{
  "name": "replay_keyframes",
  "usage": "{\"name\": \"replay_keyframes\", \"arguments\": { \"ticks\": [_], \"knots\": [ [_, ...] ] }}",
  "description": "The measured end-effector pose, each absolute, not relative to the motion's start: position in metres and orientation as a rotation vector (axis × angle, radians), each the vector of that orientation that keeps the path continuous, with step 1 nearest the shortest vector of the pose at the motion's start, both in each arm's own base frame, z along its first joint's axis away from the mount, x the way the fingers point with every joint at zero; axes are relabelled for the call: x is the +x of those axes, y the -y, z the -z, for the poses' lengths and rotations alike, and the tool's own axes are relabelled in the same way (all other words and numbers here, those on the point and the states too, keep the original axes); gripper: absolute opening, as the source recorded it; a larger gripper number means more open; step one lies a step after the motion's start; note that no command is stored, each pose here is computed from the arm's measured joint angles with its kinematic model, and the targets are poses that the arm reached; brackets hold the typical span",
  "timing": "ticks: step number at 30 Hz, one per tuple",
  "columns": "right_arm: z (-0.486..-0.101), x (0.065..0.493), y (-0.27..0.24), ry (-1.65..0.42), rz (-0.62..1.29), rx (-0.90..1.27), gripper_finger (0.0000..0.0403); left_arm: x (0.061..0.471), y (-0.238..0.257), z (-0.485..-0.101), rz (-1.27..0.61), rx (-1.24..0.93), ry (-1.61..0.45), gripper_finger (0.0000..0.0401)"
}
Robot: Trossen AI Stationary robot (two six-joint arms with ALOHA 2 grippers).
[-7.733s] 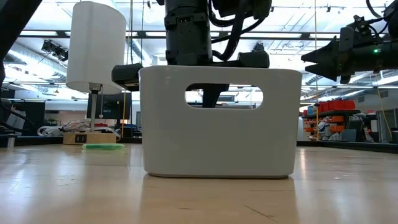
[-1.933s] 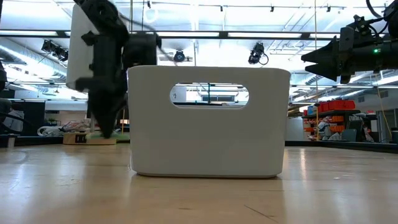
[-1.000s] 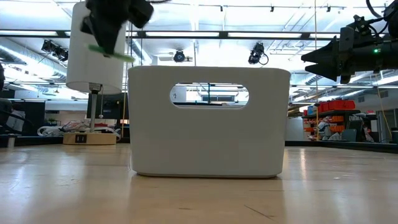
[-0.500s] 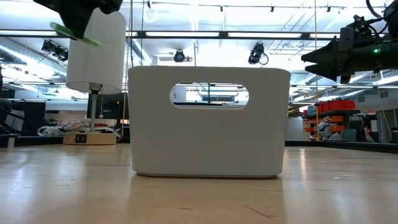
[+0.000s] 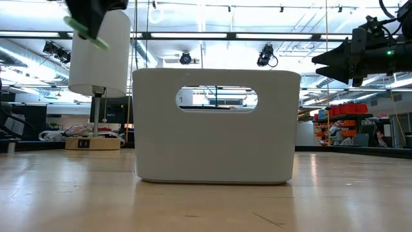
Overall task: Pick & Place Markers
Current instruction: Put the green pen into the gray bin
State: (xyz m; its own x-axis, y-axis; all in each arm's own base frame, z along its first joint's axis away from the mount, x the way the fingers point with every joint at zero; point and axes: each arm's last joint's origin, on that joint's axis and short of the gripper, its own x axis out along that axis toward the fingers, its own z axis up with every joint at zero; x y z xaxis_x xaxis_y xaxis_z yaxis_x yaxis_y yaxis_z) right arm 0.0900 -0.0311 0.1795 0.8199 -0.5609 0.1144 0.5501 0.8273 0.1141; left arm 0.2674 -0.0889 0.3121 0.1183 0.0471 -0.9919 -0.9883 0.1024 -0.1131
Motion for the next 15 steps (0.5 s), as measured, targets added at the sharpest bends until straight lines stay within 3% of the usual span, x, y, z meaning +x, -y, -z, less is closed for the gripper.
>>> {"name": "replay_keyframes", "arguments": {
  "ticks": [15],
  "knots": [
    [-0.180,0.090,0.031,0.146,0.592,0.077,0.0302,0.364,0.122,-0.314,-1.102,-1.220,-1.042,0.0035]
  ]
}}
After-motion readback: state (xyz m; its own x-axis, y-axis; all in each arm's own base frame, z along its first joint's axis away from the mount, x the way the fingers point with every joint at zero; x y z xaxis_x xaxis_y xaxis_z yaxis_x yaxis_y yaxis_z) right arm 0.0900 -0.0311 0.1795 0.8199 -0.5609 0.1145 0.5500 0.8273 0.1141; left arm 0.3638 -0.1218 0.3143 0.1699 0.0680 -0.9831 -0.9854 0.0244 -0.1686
